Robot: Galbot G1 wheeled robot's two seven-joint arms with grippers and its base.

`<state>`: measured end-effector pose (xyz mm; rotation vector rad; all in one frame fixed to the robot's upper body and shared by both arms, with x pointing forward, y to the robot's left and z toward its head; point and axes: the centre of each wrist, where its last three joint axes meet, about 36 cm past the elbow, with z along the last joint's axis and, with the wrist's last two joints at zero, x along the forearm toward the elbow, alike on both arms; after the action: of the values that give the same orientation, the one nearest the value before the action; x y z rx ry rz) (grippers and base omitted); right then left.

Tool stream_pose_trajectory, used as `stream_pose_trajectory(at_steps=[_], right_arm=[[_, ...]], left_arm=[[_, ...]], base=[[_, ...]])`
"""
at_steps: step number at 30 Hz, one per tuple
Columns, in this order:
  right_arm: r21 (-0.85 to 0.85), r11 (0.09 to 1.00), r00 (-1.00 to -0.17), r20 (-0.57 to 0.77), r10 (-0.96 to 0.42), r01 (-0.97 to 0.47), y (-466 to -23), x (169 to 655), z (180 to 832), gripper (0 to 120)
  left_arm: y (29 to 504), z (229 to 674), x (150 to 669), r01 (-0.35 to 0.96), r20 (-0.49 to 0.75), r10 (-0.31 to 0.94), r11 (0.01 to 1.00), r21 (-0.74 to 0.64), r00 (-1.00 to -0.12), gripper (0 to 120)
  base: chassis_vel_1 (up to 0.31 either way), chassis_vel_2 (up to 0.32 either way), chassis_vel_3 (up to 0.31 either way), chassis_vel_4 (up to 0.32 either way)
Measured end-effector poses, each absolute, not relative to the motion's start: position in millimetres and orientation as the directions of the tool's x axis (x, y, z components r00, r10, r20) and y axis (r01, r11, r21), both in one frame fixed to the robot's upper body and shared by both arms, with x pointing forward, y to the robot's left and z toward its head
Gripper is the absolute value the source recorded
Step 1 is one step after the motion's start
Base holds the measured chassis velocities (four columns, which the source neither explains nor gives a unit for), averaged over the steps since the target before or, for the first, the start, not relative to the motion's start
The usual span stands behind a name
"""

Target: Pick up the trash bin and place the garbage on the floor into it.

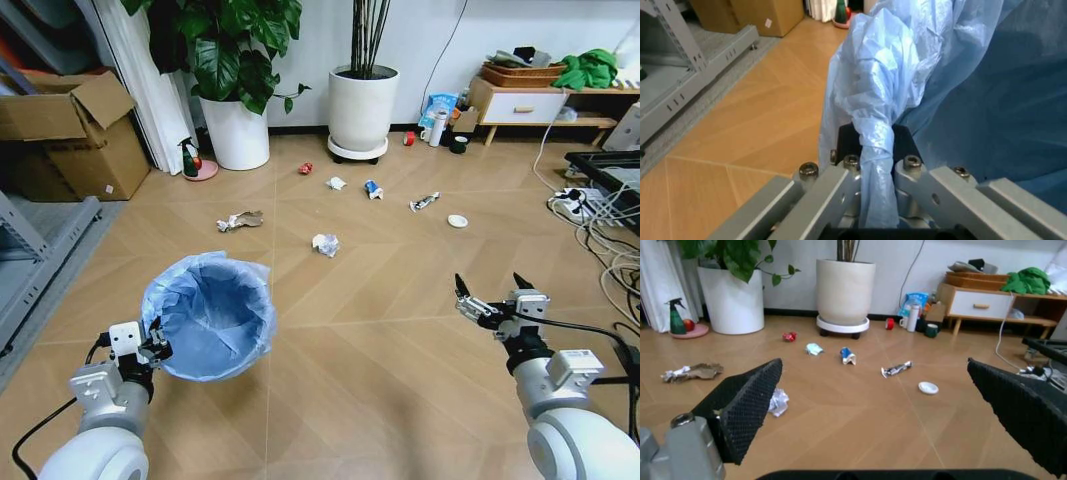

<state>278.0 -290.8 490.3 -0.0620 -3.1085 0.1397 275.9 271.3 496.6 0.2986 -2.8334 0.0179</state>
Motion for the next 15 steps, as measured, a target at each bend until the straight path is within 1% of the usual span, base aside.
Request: stream_pose_trajectory(at_steps=[15], right_arm=[[-0.096, 0.995, -0.999, 0.02, 0.039, 0.037, -291.3, 277.7, 490.4, 100]], left_arm=[[269.8, 497.7, 275.4, -0.206, 0.28, -0.2, 0.978, 0.008, -0.939, 0]], base=[[-0.167, 0.254, 0.165, -0.251]])
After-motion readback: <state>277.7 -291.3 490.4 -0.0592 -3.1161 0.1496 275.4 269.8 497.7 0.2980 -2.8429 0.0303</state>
